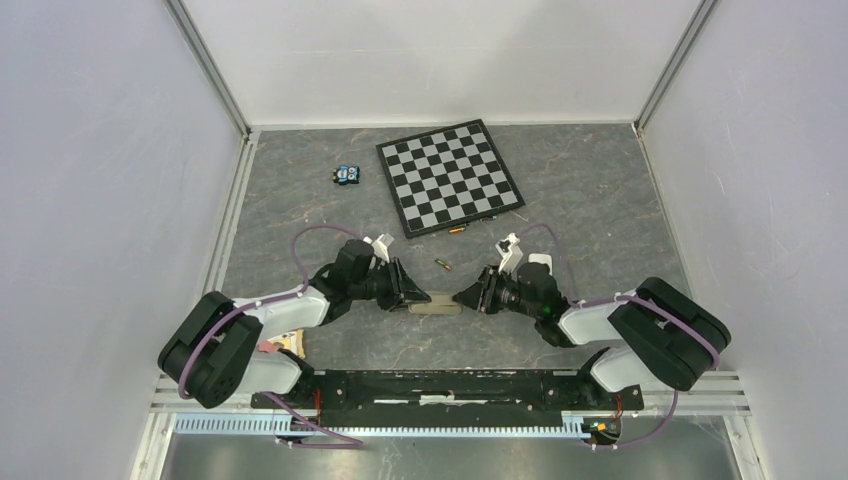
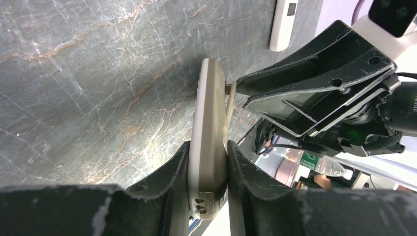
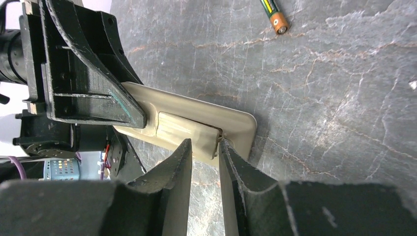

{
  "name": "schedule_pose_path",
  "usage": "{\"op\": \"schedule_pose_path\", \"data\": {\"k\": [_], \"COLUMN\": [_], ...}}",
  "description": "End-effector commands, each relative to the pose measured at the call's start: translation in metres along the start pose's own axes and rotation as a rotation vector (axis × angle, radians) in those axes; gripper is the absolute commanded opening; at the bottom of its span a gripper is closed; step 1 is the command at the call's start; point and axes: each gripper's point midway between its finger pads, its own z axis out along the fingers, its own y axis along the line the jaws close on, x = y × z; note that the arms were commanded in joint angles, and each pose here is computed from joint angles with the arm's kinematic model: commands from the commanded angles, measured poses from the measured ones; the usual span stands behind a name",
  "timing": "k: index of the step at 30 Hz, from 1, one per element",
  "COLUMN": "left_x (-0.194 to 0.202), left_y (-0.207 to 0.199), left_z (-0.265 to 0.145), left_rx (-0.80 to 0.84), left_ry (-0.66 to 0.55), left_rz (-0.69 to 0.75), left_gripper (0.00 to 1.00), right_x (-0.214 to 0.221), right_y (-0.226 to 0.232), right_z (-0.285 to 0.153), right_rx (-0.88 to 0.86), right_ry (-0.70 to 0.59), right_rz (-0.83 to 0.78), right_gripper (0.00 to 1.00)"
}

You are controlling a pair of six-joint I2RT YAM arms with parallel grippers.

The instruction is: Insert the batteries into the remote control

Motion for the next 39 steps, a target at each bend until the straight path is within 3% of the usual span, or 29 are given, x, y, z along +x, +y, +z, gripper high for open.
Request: {"op": "schedule_pose_path", "data": {"k": [1,15,21,25,28,33,39], "left_x": [0.011,0.008,0.006,0.009,0.011,0.018,0.028], "left_y": [0.020,0.025,0.016,-0.013,-0.046,-0.093,-0.124], "left_z": [0.003,-0.004,-0.016,-0.031,-0.047,-0.079,-0.112], "left_rx": [-0.092,-0.149,-0.163,-0.082,0.021,0.187,0.308], "left_ry": [0.033,0.020,0.043,0.087,0.104,0.108,0.114], "left_rz": [-0.041,0.004,0.107,0.224,0.336,0.536,0.763], "left_gripper": [0.02,0.02,0.02,0.02,0.02,0.02,0.02], "right_x": [-0.060,-0.078,-0.084,-0.080,-0.070,-0.042,-0.048], "right_y": [0.048,-0.006,0.000,0.023,0.045,0.099,0.143], "right_z": [0.005,0.012,0.012,0.005,-0.004,-0.034,-0.065], "right_rx": [-0.147,0.094,0.112,0.013,-0.124,-0.472,-0.601], "right_ry": [-0.174,-0.146,-0.068,-0.002,0.060,0.148,0.086], "right_rz": [-0.079,-0.181,-0.313,-0.463,-0.601,-0.755,-0.925], "right_gripper": [0.32,0.41,0.58,0.80,0.89,0.92,0.95]}}
